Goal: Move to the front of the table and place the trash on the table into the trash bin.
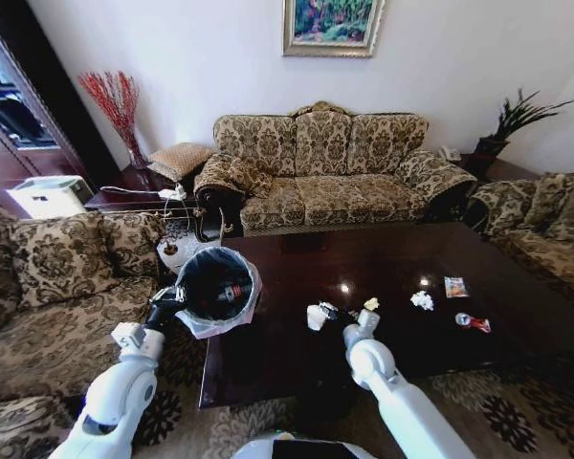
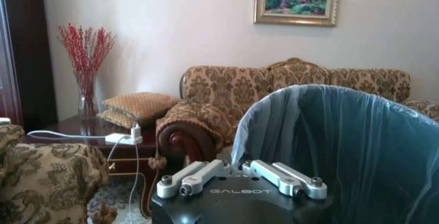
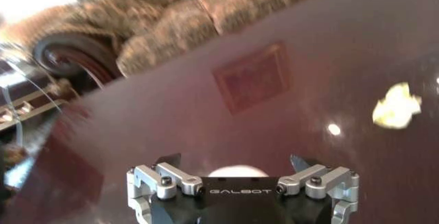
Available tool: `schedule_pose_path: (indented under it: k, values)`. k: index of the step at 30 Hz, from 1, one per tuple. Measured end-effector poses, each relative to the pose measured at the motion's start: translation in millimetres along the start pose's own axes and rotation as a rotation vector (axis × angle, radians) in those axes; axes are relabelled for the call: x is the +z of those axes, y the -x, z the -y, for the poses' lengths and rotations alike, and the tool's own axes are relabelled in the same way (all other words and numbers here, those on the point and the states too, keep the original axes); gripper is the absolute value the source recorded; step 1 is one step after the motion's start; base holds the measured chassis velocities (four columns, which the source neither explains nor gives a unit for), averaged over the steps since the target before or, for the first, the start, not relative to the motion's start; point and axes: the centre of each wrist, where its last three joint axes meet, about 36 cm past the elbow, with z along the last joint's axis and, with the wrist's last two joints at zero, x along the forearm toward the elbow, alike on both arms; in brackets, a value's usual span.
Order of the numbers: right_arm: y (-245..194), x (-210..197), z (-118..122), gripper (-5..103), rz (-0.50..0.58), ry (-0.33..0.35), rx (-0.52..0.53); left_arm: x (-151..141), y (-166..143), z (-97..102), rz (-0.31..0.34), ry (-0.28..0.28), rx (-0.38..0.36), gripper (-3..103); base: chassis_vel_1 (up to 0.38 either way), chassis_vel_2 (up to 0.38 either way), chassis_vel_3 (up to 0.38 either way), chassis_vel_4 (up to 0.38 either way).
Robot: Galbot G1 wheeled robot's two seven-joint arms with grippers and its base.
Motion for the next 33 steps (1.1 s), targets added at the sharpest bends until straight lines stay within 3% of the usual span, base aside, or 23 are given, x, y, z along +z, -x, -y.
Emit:
schedule_pose_path:
  k: [6, 14, 17, 19, 22, 24, 25, 26, 28, 30, 31, 33]
  values:
    - [24.4, 13.7, -1.5, 100, -0.072, 0.002, 0.065, 5.3, -4.1, 3.3, -0.009, 0.004, 0.009, 3, 0.0, 0.0, 0.0, 0.0]
    - [36.4, 29.7, -0.1, 103, -0.117, 0.007, 0.045, 2.7, -6.6, 6.1, -0.002, 0.001, 0.018, 3, 0.0, 0.0, 0.0, 0.0]
    - [38.1, 33.0, -4.4, 89, -0.121, 0.013, 0.032, -0.7, -9.3, 8.3, 0.004, -0.006, 0.024, 3, 0.0, 0.0, 0.0, 0.0]
    - [38.4, 33.1, -4.9, 89, -0.12, 0.014, 0.032, -1.2, -9.6, 8.5, 0.005, -0.006, 0.025, 3, 0.0, 0.0, 0.0, 0.0]
    - [39.7, 32.2, -6.5, 73, -0.12, 0.017, 0.031, -3.8, -10.5, 9.4, 0.01, -0.006, 0.028, 3, 0.0, 0.0, 0.0, 0.0]
    - [39.8, 32.4, -6.5, 73, -0.12, 0.017, 0.033, -4.5, -10.8, 9.7, 0.011, -0.006, 0.029, 3, 0.0, 0.0, 0.0, 0.0]
    - [39.6, 33.0, -6.8, 62, -0.121, 0.019, 0.037, -5.4, -11.4, 10.2, 0.013, -0.006, 0.03, 3, 0.0, 0.0, 0.0, 0.0]
    - [39.1, 34.1, -7.2, 62, -0.125, 0.023, 0.039, -6.4, -12.2, 10.8, 0.014, -0.007, 0.032, 3, 0.0, 0.0, 0.0, 0.0]
    - [38.3, 35.1, -7.7, 50, -0.128, 0.03, 0.04, -8.5, -13.1, 12.4, 0.02, -0.01, 0.037, 3, 0.0, 0.0, 0.0, 0.0]
    - [38.2, 35.3, -7.8, 50, -0.128, 0.031, 0.04, -9.3, -13.3, 12.9, 0.023, -0.012, 0.039, 3, 0.0, 0.0, 0.0, 0.0]
    - [38.0, 35.4, -7.8, 39, -0.128, 0.033, 0.04, -11.8, -13.7, 13.8, 0.03, -0.015, 0.043, 3, 0.0, 0.0, 0.0, 0.0]
    - [37.5, 35.4, -8.2, 34, -0.124, 0.036, 0.038, -14.2, -13.9, 14.6, 0.037, -0.02, 0.047, 3, 0.0, 0.0, 0.0, 0.0]
